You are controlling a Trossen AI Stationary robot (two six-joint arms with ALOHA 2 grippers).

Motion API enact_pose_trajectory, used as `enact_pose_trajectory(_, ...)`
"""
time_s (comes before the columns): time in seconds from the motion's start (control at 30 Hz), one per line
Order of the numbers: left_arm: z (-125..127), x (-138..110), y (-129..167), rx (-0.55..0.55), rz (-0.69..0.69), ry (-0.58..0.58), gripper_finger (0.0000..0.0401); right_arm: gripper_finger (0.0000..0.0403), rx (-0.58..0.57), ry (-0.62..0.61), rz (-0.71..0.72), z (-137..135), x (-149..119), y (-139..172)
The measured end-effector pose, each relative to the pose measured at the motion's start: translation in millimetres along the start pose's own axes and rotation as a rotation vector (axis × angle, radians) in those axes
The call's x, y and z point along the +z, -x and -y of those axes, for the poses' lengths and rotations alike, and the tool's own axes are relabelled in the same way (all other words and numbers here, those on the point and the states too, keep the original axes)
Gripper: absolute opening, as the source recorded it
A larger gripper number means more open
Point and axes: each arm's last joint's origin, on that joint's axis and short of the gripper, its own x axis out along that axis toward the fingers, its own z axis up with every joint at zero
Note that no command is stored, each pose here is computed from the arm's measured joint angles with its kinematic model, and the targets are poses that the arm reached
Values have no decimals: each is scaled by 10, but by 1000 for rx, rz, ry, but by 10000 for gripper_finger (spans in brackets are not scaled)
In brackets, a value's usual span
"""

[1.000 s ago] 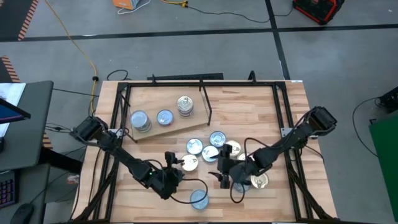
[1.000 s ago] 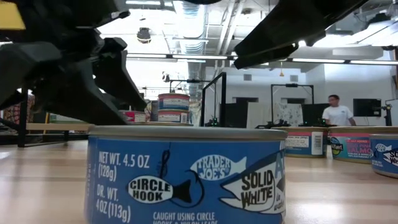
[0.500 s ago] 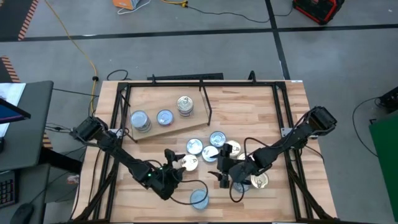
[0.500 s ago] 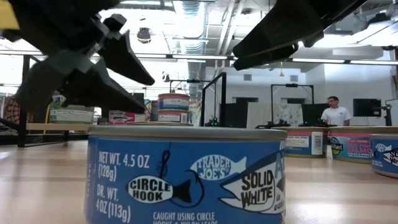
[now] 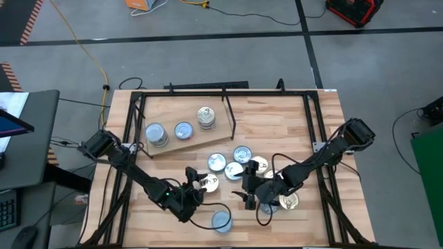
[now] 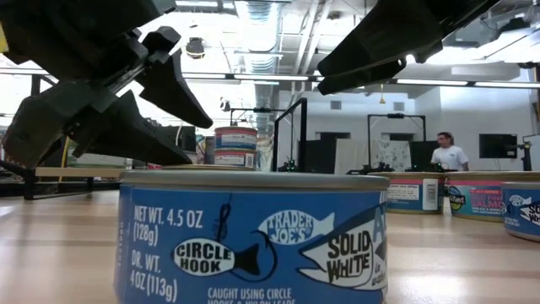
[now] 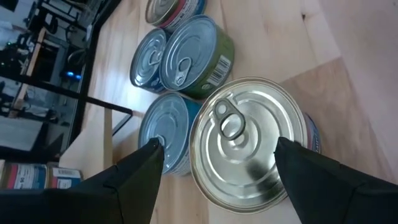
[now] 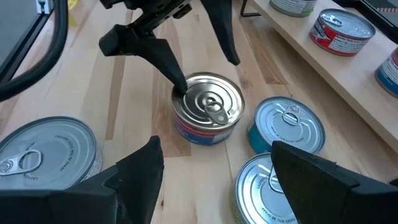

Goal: Stack canned seafood by type on shelf
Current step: Stack the blue pink tuna can on top of the blue pink tuna can on the shelf

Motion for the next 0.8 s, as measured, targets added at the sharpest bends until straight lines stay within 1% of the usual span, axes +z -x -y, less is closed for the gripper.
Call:
enact_pose_trajectory(0.33,71,-15,84,-19,9,-18,295,324,0,-1,0,0,0,0)
enact_pose_trajectory(0.63,75,-16,88,-19,9,3,295,324,0,-2,0,0,0,0)
enact_pose_trajectory(0.8,111,-19,129,-27,19,-8,295,324,0,-2,0,0,0,0)
